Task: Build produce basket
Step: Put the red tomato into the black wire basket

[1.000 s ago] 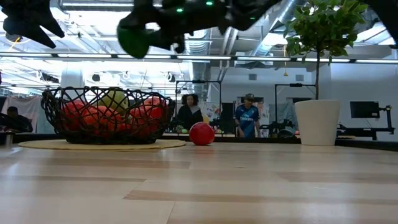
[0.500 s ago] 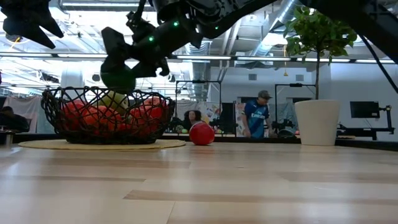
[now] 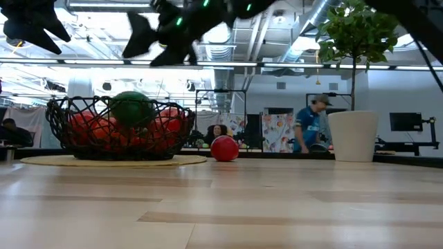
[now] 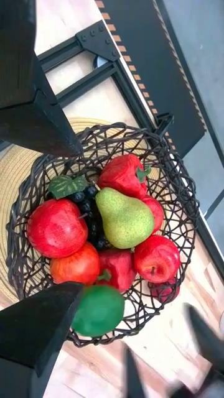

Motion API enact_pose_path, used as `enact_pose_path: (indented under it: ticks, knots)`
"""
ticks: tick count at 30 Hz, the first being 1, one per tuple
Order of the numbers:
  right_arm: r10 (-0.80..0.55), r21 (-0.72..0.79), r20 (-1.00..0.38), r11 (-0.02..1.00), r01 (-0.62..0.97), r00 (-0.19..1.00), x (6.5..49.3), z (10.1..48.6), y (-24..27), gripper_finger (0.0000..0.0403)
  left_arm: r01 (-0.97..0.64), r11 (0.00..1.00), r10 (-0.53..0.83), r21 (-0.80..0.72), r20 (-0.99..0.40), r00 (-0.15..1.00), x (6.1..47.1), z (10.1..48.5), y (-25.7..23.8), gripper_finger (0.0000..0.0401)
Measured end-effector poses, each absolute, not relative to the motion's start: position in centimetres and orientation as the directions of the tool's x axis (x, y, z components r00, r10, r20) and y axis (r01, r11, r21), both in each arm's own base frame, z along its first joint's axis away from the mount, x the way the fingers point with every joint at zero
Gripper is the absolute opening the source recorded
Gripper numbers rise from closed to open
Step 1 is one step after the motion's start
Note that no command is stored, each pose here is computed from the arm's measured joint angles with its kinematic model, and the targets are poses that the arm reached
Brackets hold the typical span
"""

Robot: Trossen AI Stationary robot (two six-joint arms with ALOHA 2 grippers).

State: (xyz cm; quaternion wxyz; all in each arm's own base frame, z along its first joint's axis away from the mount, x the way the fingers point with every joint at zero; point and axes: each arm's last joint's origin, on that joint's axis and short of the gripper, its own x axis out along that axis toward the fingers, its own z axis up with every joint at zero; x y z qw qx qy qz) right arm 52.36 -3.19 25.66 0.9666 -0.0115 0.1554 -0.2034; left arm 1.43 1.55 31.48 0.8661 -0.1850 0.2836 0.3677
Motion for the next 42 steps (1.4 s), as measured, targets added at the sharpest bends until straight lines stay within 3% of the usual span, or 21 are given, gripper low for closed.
enact_pose_path:
  ticks: [9, 13, 17, 22, 26, 32, 37, 42]
  knots:
    - [-0.439, -0.175, -0.449, 0.897, 0.406, 0.778, 44.5, 35.3, -3.3, 0.039, -0.741, 0.662, 0.53, -0.114, -0.628, 0.57, 1.4, 31.5, 1.5, 0.033]
    - [-0.562, -0.301, -0.515, 0.826, 0.477, 0.647, 40.5, 37.0, -3.6, 0.0394, -0.742, 0.66, 0.533, -0.112, -0.627, 0.569, 1.4, 31.5, 1.5, 0.033]
    - [-0.608, -0.33, -0.578, 0.784, 0.525, 0.544, 37.4, 37.4, -4.1, 0.0397, -0.743, 0.66, 0.535, -0.111, -0.626, 0.568, 1.4, 31.5, 1.6, 0.033]
    - [-0.637, -0.299, -0.622, 0.73, 0.614, 0.455, 33.9, 34.6, -5.0, 0.0392, -0.744, 0.659, 0.535, -0.112, -0.626, 0.568, 1.4, 31.5, 1.6, 0.033]
    - [-0.649, -0.16, -0.566, 0.691, 0.705, 0.508, 32.7, 30.2, -5.2, 0.0389, -0.744, 0.658, 0.536, -0.111, -0.624, 0.568, 1.4, 31.5, 1.6, 0.033]
    - [-0.666, 0.08, -0.406, 0.657, 0.75, 0.626, 34.1, 22.4, -5.8, 0.0398, -0.751, 0.65, 0.541, -0.12, -0.62, 0.568, 1.5, 31.5, 1.6, 0.033]
    - [-0.686, 0.135, -0.421, 0.6, 0.789, 0.593, 36.5, 17.8, -8.0, 0.0399, -0.753, 0.645, 0.54, -0.128, -0.621, 0.568, 1.5, 31.5, 1.6, 0.033]
    - [-0.633, 0.15, -0.483, 0.621, 0.769, 0.605, 39.1, 15.1, -9.1, 0.0398, -0.756, 0.642, 0.543, -0.129, -0.619, 0.567, 1.5, 31.5, 1.6, 0.033]
